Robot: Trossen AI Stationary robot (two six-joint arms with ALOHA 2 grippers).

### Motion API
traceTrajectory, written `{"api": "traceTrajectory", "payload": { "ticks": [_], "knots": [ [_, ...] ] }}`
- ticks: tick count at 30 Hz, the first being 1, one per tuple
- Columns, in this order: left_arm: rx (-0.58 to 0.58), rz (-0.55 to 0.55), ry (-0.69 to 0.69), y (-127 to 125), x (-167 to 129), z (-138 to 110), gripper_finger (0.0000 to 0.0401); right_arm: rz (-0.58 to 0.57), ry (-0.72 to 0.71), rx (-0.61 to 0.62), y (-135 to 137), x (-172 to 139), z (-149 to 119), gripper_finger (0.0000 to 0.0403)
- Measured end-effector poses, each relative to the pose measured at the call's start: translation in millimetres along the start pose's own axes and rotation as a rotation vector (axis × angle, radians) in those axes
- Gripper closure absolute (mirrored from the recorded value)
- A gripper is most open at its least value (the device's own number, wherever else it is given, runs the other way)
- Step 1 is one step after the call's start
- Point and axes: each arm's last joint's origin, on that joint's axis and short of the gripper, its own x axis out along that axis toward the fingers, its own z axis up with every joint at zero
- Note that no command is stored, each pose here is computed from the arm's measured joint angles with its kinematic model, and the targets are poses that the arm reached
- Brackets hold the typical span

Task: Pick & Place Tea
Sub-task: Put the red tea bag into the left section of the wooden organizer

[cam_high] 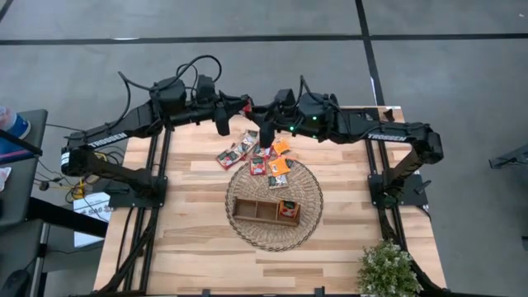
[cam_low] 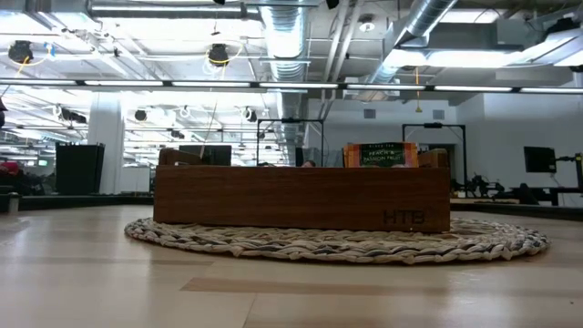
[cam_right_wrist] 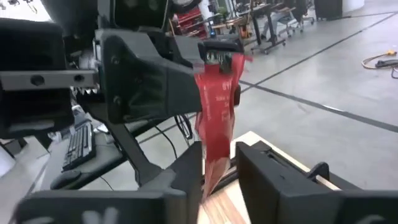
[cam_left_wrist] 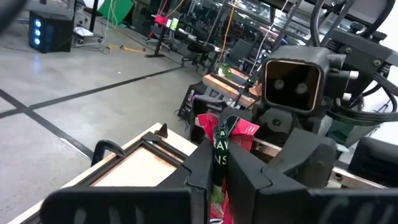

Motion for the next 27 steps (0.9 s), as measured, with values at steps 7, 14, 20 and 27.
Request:
{"api": "traceTrajectory", "payload": {
  "ticks": [7, 14, 20, 27],
  "knots": [
    [0.015, -0.002, -0.003, 0, 0, 0, 0.0377, 0.032, 0.002, -0.023, 1, 1, 0, 0.0394],
    [0.070, -0.006, 0.008, 0, 0, 0, 0.0377, 0.029, 0.002, -0.024, 1, 1, 0, 0.0400],
    [0.145, 0.007, 0.019, 0, -6, 0, 0.0376, 0.036, 0.038, -0.033, 6, -5, -2, 0.0402],
    [0.264, 0.019, 0.044, -1, -19, 2, 0.0376, 0.058, 0.067, -0.043, 18, -19, -1, 0.0402]
  ]
}}
